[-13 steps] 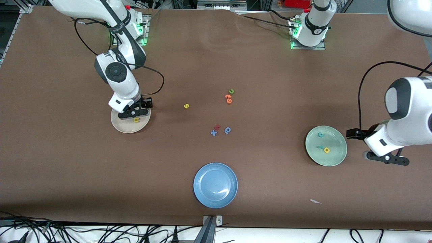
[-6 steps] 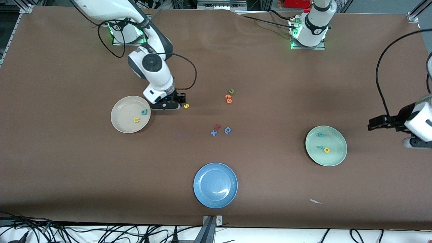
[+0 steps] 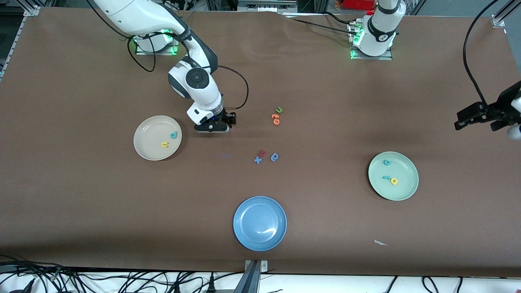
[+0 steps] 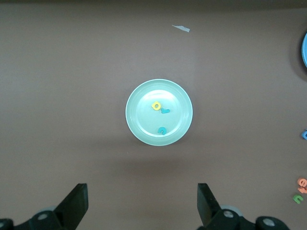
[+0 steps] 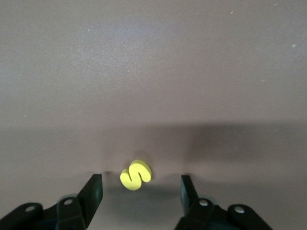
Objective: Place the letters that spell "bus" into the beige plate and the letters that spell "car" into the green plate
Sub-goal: 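Move the yellow s onto the white plate with the right gripper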
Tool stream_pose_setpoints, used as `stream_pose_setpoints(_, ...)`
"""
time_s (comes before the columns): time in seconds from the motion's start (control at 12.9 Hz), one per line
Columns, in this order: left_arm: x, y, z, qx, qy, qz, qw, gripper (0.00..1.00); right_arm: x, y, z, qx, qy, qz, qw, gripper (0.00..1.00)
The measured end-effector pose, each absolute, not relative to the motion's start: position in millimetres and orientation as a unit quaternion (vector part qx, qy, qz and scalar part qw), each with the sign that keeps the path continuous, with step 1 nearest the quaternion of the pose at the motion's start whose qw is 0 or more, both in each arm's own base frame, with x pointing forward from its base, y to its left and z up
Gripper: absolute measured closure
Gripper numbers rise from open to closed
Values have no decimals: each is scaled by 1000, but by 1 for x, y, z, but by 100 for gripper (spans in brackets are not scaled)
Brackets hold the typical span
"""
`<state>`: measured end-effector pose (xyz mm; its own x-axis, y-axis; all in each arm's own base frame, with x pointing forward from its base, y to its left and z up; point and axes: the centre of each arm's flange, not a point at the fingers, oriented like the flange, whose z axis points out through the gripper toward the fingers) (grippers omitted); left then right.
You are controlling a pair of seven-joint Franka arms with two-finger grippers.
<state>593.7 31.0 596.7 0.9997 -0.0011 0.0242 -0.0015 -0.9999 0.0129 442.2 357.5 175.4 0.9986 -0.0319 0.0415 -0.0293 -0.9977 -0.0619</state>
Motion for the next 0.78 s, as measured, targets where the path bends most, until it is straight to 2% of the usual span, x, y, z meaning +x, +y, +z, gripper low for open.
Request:
stream_pose_setpoints(0.39, 593, 34, 587, 1000, 3, 4, 7, 0, 442, 358, 172, -999, 9, -25, 28, 30)
stream_pose_setpoints(0.54, 594, 34, 586, 1000, 3, 3, 7, 0, 443, 358, 173, -999, 5, -28, 26, 44)
stream_pose_setpoints(0.62, 594, 34, 586, 1000, 3, 3, 7, 0, 443, 357, 173, -999, 4, -28, 25, 45)
stream_pose_setpoints(0.7, 594, 34, 586, 1000, 4, 3, 7, 0, 444, 357, 173, -999, 4, -29, 25, 52)
stream_pose_setpoints(0.78, 594, 34, 586, 1000, 4, 3, 7, 0, 444, 357, 173, -999, 2, -30, 24, 52)
